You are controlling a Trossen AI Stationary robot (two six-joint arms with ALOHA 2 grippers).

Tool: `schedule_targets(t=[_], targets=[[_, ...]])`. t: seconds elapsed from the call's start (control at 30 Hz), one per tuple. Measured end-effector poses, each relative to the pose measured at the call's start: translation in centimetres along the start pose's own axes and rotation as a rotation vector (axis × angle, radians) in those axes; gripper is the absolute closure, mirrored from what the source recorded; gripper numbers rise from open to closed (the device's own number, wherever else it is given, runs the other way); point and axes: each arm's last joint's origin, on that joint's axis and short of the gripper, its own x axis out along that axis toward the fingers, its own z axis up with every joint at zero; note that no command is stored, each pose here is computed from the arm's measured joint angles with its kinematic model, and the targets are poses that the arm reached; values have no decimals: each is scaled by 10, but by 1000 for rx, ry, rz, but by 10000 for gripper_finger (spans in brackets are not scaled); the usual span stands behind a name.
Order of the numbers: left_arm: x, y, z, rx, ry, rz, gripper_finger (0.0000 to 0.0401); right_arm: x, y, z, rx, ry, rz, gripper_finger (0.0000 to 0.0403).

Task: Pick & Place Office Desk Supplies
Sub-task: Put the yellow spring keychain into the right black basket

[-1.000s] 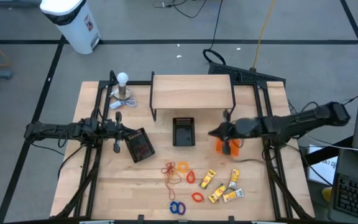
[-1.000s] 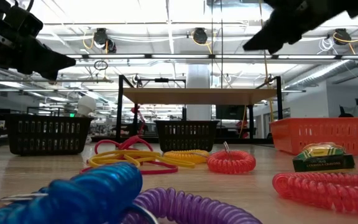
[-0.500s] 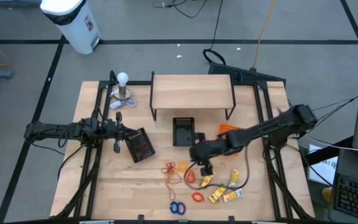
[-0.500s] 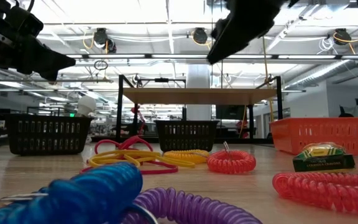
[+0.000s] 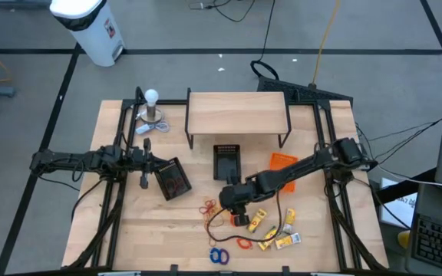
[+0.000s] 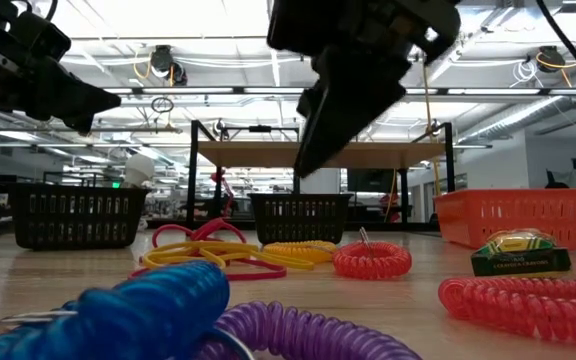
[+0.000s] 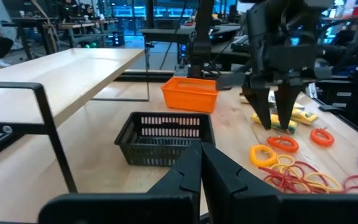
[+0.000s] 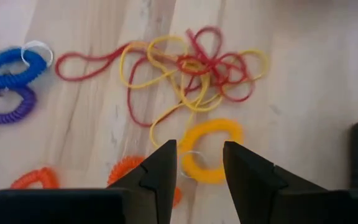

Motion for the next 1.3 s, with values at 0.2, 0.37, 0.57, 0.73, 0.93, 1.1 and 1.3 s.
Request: schedule_targets(t=[0.2, 0.37, 0.57, 0.73, 0.93, 1.1, 1.3], targets=[[0, 0, 0, -2, -1, -15, 391, 16, 2, -1, 47, -9, 47, 279], [0, 0, 0, -3, -3, -14, 388, 24, 1, -4, 53, 8, 24, 269], [0, 0, 1, -5, -8, -14, 397, 23, -5, -3, 57, 1, 7, 269], [0, 0, 1, -13, -8, -14, 383, 23, -2, -3, 49, 0, 21, 274], [0, 0, 1, -23, -8, -14, 382, 37, -1, -11, 42, 45, 16, 275], [0, 0, 1, -23, -8, -15, 382, 50, -2, -17, 32, 72, -31, 275], [0, 0, 1, -23, -8, -15, 382, 50, -6, -18, 39, 87, -45, 275]])
